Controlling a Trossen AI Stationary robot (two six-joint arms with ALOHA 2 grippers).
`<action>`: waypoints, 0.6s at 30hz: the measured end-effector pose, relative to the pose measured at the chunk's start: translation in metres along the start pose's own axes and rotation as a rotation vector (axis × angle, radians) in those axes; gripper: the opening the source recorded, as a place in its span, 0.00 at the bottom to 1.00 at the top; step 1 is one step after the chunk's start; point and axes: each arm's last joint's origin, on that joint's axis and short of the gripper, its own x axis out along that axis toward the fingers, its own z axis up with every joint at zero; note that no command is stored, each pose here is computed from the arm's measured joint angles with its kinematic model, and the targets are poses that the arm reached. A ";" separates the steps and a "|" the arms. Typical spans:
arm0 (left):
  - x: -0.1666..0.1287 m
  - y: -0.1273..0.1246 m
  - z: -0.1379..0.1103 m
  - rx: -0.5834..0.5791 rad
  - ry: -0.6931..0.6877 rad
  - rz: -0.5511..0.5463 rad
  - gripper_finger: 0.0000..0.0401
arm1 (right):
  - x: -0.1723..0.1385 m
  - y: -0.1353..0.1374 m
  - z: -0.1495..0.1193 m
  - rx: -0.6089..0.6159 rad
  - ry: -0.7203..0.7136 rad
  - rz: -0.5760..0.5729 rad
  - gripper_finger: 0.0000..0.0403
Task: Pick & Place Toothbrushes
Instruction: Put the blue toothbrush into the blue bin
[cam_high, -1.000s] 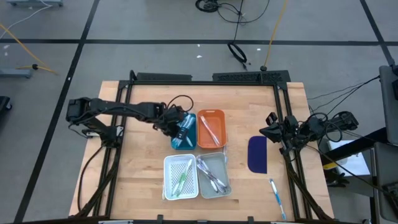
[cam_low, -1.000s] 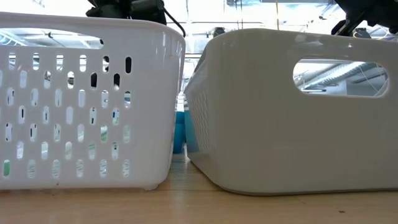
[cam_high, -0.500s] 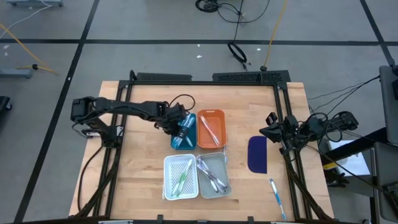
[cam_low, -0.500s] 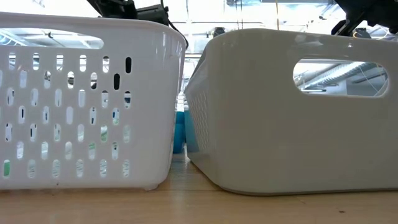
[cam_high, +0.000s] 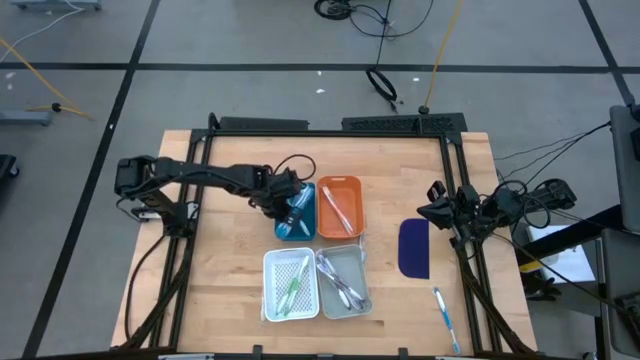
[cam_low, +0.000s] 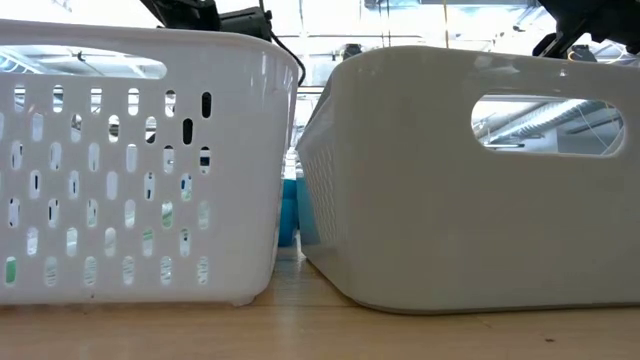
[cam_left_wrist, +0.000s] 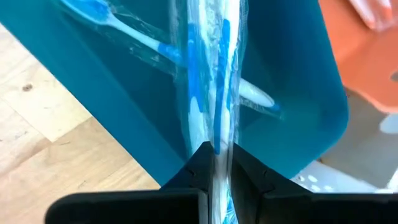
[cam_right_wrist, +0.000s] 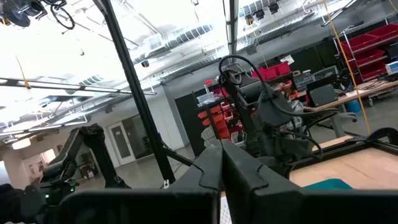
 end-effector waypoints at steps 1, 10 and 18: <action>0.000 -0.001 -0.001 0.012 0.000 0.000 0.08 | 0.000 0.000 0.000 0.000 0.000 0.000 0.00; 0.000 0.000 0.000 0.038 -0.033 0.027 0.08 | 0.000 0.000 0.000 0.000 0.000 0.000 0.00; -0.001 0.002 0.003 0.052 -0.023 0.010 0.08 | 0.000 0.000 0.000 0.000 0.000 0.000 0.00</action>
